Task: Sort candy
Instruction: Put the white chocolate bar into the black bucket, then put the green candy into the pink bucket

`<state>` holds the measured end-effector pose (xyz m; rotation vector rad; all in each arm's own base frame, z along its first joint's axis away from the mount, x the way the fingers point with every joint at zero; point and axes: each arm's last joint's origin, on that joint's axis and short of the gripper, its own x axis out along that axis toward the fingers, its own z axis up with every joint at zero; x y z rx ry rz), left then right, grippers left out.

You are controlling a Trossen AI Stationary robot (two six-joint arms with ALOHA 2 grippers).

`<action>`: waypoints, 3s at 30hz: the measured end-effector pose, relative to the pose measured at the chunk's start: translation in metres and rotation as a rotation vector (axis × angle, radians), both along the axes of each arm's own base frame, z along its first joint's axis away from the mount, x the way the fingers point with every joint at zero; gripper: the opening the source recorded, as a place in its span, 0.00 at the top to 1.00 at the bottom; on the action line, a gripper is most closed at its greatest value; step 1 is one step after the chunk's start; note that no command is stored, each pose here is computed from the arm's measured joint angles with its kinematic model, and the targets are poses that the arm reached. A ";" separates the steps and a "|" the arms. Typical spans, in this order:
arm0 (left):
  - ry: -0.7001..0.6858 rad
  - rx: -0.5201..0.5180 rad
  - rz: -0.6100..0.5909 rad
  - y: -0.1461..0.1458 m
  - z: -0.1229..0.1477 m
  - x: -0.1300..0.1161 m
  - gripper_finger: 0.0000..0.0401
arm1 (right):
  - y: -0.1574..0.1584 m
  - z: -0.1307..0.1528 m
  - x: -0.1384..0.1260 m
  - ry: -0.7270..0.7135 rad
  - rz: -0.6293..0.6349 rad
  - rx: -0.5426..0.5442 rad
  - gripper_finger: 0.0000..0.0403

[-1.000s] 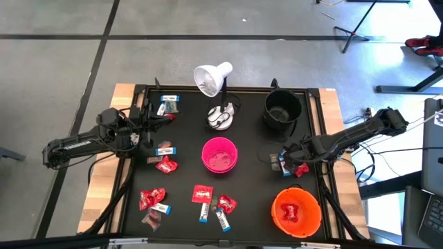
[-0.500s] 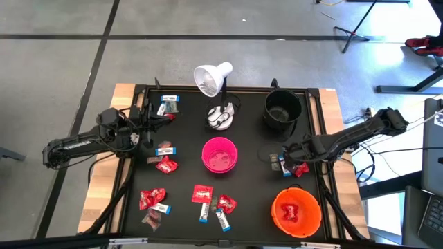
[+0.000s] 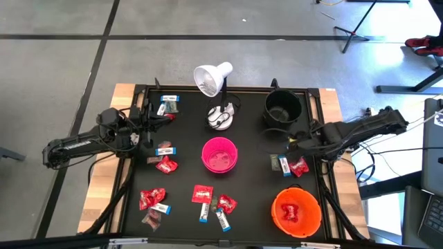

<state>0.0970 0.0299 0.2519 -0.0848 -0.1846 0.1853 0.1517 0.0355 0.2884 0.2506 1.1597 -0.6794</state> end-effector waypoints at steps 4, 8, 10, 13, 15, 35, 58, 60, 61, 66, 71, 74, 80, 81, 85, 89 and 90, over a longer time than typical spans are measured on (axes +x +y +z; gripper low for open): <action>0.000 0.000 0.000 0.000 0.000 0.000 1.00 | 0.001 -0.002 0.000 0.007 -0.014 0.035 0.95; 0.000 0.000 0.000 0.000 0.000 0.000 1.00 | 0.002 -0.027 -0.003 0.062 -0.060 0.081 0.80; 0.001 0.000 0.000 0.000 0.000 0.000 1.00 | 0.002 -0.044 -0.005 0.093 -0.066 0.105 0.70; 0.000 0.000 0.000 0.000 0.000 0.000 1.00 | 0.002 -0.071 -0.009 0.133 -0.065 0.138 0.59; 0.000 0.000 0.000 0.000 0.000 0.000 1.00 | 0.002 -0.089 -0.012 0.158 -0.064 0.160 0.54; 0.001 0.000 0.000 0.000 0.000 0.000 1.00 | 0.000 -0.135 -0.024 0.169 -0.088 0.226 0.97; 0.000 0.000 0.000 0.000 0.000 0.000 1.00 | -0.002 0.040 0.013 -0.300 -0.077 -0.145 1.00; 0.000 0.000 0.000 0.000 0.000 0.000 1.00 | -0.008 0.046 0.012 -0.311 -0.113 -0.200 1.00; 0.000 0.000 0.000 0.000 0.000 0.000 1.00 | -0.011 0.047 0.012 -0.305 -0.131 -0.214 1.00; 0.001 0.000 0.000 0.000 0.000 0.000 1.00 | -0.035 0.045 0.008 -0.230 -0.261 -0.256 1.00; 0.000 0.000 0.000 0.000 0.000 0.000 1.00 | -0.058 0.045 0.007 -0.181 -0.346 -0.292 0.98; 0.000 0.000 0.000 0.000 0.000 0.000 1.00 | -0.070 0.045 0.006 -0.142 -0.363 -0.276 0.91; 0.000 0.000 0.000 0.000 0.000 0.000 1.00 | -0.088 0.047 0.010 -0.157 -0.359 -0.242 0.64; 0.000 0.000 0.000 0.000 0.000 0.000 1.00 | -0.090 0.047 0.010 -0.159 -0.354 -0.239 0.59; 0.000 0.000 0.000 0.000 0.000 0.000 1.00 | -0.091 0.046 0.013 -0.169 -0.302 -0.156 0.45; 0.000 0.000 0.000 0.000 0.000 0.000 1.00 | -0.082 0.044 0.016 -0.188 -0.201 0.074 0.40; 0.000 0.000 0.000 0.000 0.000 0.000 1.00 | -0.076 0.043 0.017 -0.194 -0.166 0.144 0.39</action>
